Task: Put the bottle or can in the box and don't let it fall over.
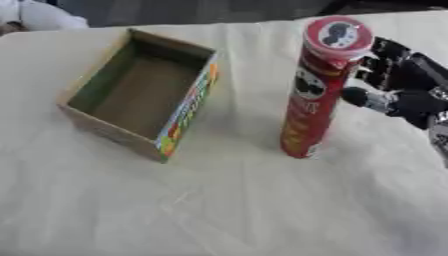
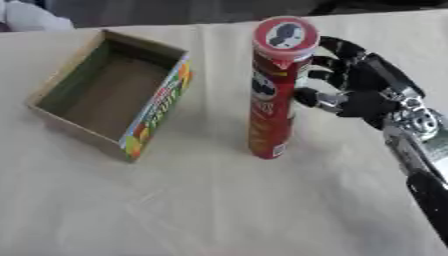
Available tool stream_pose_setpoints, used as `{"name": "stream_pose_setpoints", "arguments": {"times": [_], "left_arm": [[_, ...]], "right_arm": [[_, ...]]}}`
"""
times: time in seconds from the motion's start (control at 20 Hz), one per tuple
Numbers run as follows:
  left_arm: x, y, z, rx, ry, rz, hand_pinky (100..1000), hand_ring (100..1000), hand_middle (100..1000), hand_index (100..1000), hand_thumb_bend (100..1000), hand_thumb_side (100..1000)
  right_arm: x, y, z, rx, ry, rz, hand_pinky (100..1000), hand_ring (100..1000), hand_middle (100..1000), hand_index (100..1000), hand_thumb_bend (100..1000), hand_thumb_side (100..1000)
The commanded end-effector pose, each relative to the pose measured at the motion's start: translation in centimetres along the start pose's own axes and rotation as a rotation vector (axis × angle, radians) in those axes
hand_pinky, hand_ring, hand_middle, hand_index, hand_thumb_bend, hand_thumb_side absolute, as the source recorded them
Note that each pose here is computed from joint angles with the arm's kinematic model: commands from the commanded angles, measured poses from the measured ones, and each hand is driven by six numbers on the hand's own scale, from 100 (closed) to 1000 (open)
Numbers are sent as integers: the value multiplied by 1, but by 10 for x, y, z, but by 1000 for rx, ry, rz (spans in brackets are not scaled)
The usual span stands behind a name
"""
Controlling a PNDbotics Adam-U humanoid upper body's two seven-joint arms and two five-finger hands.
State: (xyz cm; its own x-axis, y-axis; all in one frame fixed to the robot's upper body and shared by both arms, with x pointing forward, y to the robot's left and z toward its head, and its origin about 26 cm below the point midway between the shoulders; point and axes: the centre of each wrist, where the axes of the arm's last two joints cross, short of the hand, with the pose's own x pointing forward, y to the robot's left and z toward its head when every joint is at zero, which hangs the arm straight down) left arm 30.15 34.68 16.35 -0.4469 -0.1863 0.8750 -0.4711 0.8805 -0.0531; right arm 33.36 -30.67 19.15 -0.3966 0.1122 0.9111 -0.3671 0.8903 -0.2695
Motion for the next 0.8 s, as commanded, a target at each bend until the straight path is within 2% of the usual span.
{"name": "stream_pose_setpoints", "arguments": {"times": [0.05, 0.2, 0.25, 0.3, 0.45, 0.8], "left_arm": [[7, 1, -5, -7, -28, 0, 891, 745, 522, 674, 100, 619], [7, 0, -4, -11, -25, 3, 891, 744, 520, 673, 100, 623], [7, 0, -4, -11, -24, 4, 890, 743, 519, 673, 100, 624], [7, 0, -4, -12, -24, 4, 890, 744, 519, 673, 100, 624], [7, -1, -4, -13, -25, 9, 890, 744, 519, 673, 100, 624], [7, -2, -4, -13, -23, 13, 890, 743, 517, 673, 100, 631]], "right_arm": [[14, 0, -4, 26, -36, 34, 892, 908, 1000, 877, 645, 152], [13, 0, -8, 7, -27, 25, 896, 920, 1000, 885, 642, 167], [12, -1, -10, 3, -22, 21, 896, 920, 1000, 886, 614, 172], [12, -1, -12, -1, -16, 19, 896, 920, 1000, 886, 638, 176], [8, -5, -19, -15, 7, 15, 899, 923, 1000, 888, 633, 188], [6, -2, -26, 26, -6, 9, 897, 921, 1000, 880, 634, 183]]}}
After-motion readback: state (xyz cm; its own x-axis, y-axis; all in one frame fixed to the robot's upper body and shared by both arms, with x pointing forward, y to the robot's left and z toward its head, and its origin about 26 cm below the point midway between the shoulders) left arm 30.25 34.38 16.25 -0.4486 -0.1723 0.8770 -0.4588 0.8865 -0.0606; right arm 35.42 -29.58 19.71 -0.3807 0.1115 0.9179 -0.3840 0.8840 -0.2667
